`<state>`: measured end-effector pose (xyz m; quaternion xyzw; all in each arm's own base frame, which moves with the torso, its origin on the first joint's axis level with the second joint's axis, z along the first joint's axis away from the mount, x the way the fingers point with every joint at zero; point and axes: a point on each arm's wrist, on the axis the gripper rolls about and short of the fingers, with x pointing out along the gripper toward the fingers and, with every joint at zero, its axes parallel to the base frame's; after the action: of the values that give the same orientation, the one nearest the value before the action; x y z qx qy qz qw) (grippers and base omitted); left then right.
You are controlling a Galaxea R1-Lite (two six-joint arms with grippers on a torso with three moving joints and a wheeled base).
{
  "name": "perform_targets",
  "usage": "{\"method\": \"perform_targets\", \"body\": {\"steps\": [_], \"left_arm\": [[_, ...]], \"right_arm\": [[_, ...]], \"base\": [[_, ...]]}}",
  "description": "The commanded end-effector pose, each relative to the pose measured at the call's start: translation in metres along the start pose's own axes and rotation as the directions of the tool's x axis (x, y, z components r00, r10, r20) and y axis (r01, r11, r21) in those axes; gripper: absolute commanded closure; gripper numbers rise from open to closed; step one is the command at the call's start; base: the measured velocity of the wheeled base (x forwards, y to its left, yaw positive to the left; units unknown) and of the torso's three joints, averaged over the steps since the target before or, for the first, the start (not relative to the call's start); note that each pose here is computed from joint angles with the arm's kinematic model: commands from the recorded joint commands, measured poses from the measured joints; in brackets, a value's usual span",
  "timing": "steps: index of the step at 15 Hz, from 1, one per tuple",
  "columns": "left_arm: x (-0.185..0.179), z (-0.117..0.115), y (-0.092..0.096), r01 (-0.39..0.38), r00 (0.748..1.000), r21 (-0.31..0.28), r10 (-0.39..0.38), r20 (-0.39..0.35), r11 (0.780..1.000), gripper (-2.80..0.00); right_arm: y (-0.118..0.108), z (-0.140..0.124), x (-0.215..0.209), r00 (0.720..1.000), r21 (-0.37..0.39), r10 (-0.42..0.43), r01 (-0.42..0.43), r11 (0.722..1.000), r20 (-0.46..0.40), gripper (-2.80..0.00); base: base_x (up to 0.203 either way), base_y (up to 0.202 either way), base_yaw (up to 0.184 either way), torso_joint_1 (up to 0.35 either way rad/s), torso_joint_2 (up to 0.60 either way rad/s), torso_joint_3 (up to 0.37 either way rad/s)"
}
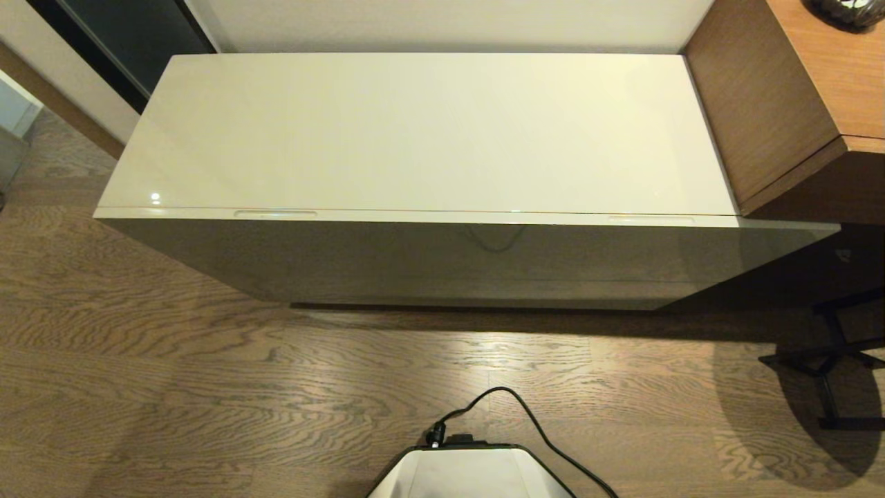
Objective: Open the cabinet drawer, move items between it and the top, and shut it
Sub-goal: Open the drawer
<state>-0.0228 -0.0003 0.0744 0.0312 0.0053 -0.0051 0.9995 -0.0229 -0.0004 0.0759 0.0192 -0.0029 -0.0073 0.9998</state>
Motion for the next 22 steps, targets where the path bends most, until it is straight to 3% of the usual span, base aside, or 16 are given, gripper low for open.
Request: {"method": "perform_targets", "body": {"steps": [1, 5, 11, 13, 15, 17, 19, 22], "left_arm": [[0.000, 0.000, 0.000, -0.001, 1.000, -0.001, 0.001, 0.002, 1.000, 0.00], [0.000, 0.000, 0.000, 0.003, 1.000, 0.011, -0.003, 0.000, 1.000, 0.00], [-0.002, 0.003, 0.000, 0.012, 1.000, 0.086, -0.011, -0.014, 0.996, 0.00], [-0.007, 0.028, 0.001, 0.010, 1.000, 0.087, -0.012, 0.020, 0.996, 0.00], [-0.001, 0.062, 0.004, 0.018, 0.999, 0.051, -0.016, -0.032, 0.999, 0.00], [0.025, 0.103, 0.006, 0.043, 0.991, -0.023, -0.045, -0.125, 0.999, 0.00], [0.076, 0.139, 0.008, 0.058, 0.974, -0.109, -0.081, -0.211, 0.992, 0.00], [0.176, 0.159, 0.007, 0.052, 0.963, -0.180, -0.097, -0.253, 0.982, 0.00]], "right_arm": [[0.000, -0.001, -0.001, 1.000, 0.000, 0.001, -0.001, 1.000, 0.013, 0.00], [0.000, -0.001, -0.001, 1.000, 0.000, 0.001, -0.001, 1.000, 0.013, 0.00], [0.000, -0.001, -0.001, 1.000, 0.000, 0.000, 0.000, 1.000, 0.013, 0.00], [0.000, -0.001, -0.001, 1.000, 0.000, 0.000, 0.000, 1.000, 0.013, 0.00], [0.000, -0.001, -0.001, 1.000, 0.000, 0.000, 0.000, 1.000, 0.013, 0.00], [0.000, -0.001, -0.001, 1.000, 0.000, 0.001, -0.001, 1.000, 0.013, 0.00], [0.000, -0.001, -0.001, 1.000, 0.000, 0.000, 0.000, 1.000, 0.013, 0.00], [0.000, -0.001, -0.001, 1.000, 0.000, 0.000, 0.000, 1.000, 0.013, 0.00]], "base": [[0.000, 0.000, 0.000, 0.000, 0.00, 0.000], [0.000, 0.000, 0.000, 0.000, 0.00, 0.000], [0.000, 0.000, 0.000, 0.000, 0.00, 0.000], [0.000, 0.000, 0.000, 0.000, 0.00, 0.000], [0.000, 0.000, 0.000, 0.000, 0.00, 0.000], [0.000, 0.000, 0.000, 0.000, 0.00, 0.000], [0.000, 0.000, 0.000, 0.000, 0.00, 0.000], [0.000, 0.000, 0.000, 0.000, 0.00, 0.000]]}}
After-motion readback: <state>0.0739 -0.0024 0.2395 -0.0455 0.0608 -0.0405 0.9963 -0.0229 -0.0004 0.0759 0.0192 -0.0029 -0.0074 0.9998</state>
